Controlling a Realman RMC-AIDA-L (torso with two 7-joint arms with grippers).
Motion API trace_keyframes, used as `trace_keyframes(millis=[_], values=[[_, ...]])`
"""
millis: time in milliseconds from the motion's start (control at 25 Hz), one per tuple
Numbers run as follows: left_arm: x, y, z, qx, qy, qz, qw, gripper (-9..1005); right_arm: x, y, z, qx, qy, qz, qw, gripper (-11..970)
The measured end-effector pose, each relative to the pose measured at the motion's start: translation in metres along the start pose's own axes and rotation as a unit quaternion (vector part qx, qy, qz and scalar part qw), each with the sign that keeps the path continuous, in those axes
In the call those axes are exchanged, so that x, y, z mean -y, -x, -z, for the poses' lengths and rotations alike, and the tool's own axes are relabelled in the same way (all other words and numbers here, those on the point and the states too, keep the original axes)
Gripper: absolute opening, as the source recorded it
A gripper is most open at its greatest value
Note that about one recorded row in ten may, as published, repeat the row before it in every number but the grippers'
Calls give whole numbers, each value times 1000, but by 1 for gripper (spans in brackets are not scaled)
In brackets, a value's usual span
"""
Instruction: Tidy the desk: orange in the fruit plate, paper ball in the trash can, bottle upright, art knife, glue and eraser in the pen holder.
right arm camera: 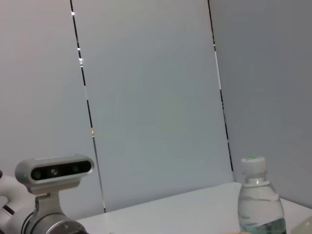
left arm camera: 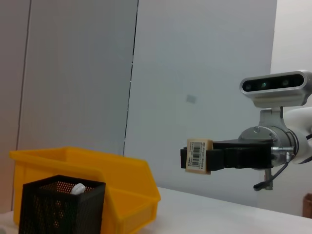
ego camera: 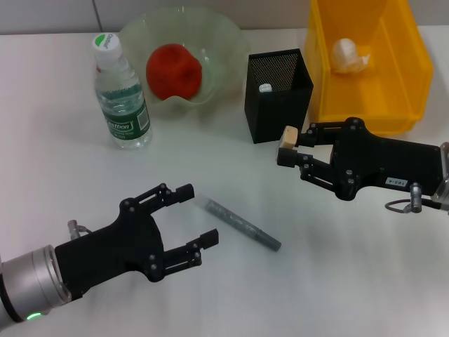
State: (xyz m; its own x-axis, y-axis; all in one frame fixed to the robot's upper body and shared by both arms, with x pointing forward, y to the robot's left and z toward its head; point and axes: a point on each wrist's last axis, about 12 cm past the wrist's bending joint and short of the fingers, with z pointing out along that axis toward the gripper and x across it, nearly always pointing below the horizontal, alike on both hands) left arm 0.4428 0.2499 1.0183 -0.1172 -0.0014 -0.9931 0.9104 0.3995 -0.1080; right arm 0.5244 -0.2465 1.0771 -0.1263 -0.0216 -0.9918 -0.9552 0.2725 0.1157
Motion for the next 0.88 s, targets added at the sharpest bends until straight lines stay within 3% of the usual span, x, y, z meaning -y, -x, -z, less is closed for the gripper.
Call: trace_keyframes(millis=[480, 880], values=[[-2, -1, 3, 7, 27, -3, 1000, 784, 3, 0, 0, 1, -14, -2, 1000, 322], [0, -7, 17, 11, 69, 6, 998, 785, 27, 14, -7, 17, -80, 5, 997, 329]])
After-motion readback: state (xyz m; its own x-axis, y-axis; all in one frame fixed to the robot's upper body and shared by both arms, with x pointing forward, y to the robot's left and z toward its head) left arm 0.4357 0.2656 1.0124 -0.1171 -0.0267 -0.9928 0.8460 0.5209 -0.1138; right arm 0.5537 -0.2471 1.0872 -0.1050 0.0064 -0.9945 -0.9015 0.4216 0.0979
